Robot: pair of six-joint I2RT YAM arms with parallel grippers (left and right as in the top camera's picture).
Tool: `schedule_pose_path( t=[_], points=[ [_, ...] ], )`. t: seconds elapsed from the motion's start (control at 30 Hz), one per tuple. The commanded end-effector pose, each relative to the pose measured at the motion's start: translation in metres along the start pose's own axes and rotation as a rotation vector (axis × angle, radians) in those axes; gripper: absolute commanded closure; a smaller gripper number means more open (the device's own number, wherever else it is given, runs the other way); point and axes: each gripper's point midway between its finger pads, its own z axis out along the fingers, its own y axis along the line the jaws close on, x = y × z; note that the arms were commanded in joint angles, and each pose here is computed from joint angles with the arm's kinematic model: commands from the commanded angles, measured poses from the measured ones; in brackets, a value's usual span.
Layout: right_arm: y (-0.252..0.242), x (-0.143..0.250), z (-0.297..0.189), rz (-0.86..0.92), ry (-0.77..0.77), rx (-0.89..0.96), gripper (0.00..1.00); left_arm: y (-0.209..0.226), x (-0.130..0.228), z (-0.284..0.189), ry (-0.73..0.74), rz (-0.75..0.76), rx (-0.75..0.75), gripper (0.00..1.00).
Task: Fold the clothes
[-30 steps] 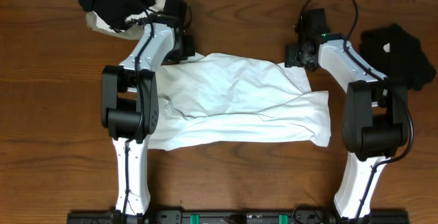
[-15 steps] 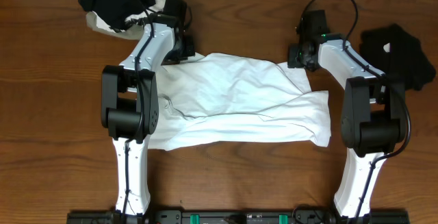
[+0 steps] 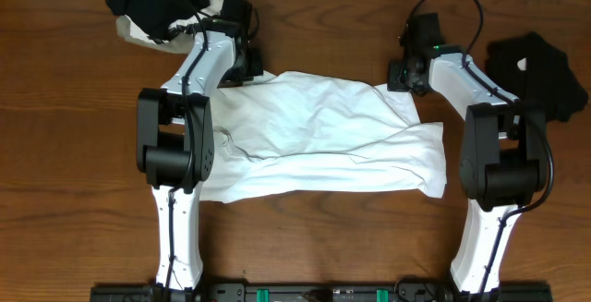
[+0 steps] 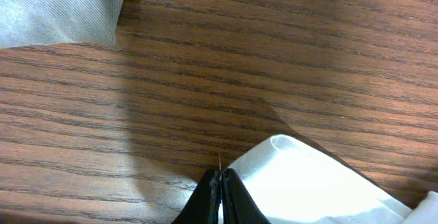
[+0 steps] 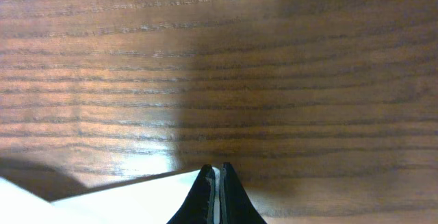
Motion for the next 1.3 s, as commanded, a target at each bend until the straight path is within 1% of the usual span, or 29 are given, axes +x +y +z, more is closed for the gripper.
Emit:
schedule_pose_path(
  t=[0.0, 0.33, 0.47, 0.6, 0.63, 0.7, 0.73, 0.77, 0.83, 0.87, 0.9, 1.1, 1.17, 1.27],
  points=[
    [-0.006, -0.006, 0.002, 0.024, 0.012, 0.011, 0.99, 0.000, -0.003, -0.006, -0.013, -0.003, 0.002, 0.94],
    [-0.010, -0.030, -0.034, 0.043, 0.023, 0.036, 0.99, -0.005, -0.023, -0.056, -0.112, -0.005, 0.032, 0.94],
    [-0.011, -0.030, -0.037, 0.048, 0.032, 0.045, 0.99, -0.007, -0.028, -0.073, -0.142, -0.005, 0.042, 0.94],
    [-0.012, -0.025, -0.037, 0.048, 0.054, 0.050, 0.99, -0.006, -0.026, -0.074, -0.134, -0.005, 0.039, 0.93],
    [-0.012, -0.024, -0.037, 0.047, 0.056, 0.050, 0.99, -0.006, -0.025, -0.074, -0.130, -0.005, 0.038, 0.83],
    [-0.013, -0.024, -0.037, 0.048, 0.056, 0.050, 0.99, -0.005, -0.024, -0.073, -0.127, -0.005, 0.038, 0.56],
    [-0.013, -0.024, -0.037, 0.048, 0.056, 0.050, 0.99, -0.005, -0.023, -0.072, -0.124, -0.005, 0.037, 0.32],
    [-0.012, -0.024, -0.037, 0.048, 0.056, 0.050, 0.99, -0.005, -0.023, -0.071, -0.120, -0.004, 0.036, 0.19],
    [-0.012, -0.025, -0.037, 0.048, 0.054, 0.049, 0.99, -0.005, -0.021, -0.067, -0.112, 0.005, 0.033, 0.05],
    [-0.012, -0.025, -0.037, 0.048, 0.053, 0.049, 0.99, -0.004, -0.020, -0.063, -0.106, 0.017, 0.031, 0.00],
    [-0.012, -0.025, -0.037, 0.047, 0.053, 0.049, 0.99, -0.004, -0.020, -0.060, -0.103, 0.023, 0.029, 0.02],
    [-0.012, -0.024, -0.037, 0.054, 0.056, 0.049, 0.99, -0.003, -0.019, -0.034, -0.083, 0.037, 0.022, 0.02],
    [-0.011, -0.024, -0.037, 0.054, 0.056, 0.049, 0.99, -0.003, -0.020, -0.027, -0.086, 0.036, 0.022, 0.00],
    [-0.011, -0.024, -0.037, 0.054, 0.057, 0.046, 0.99, -0.004, -0.021, -0.019, -0.088, 0.036, 0.023, 0.04]
  ],
)
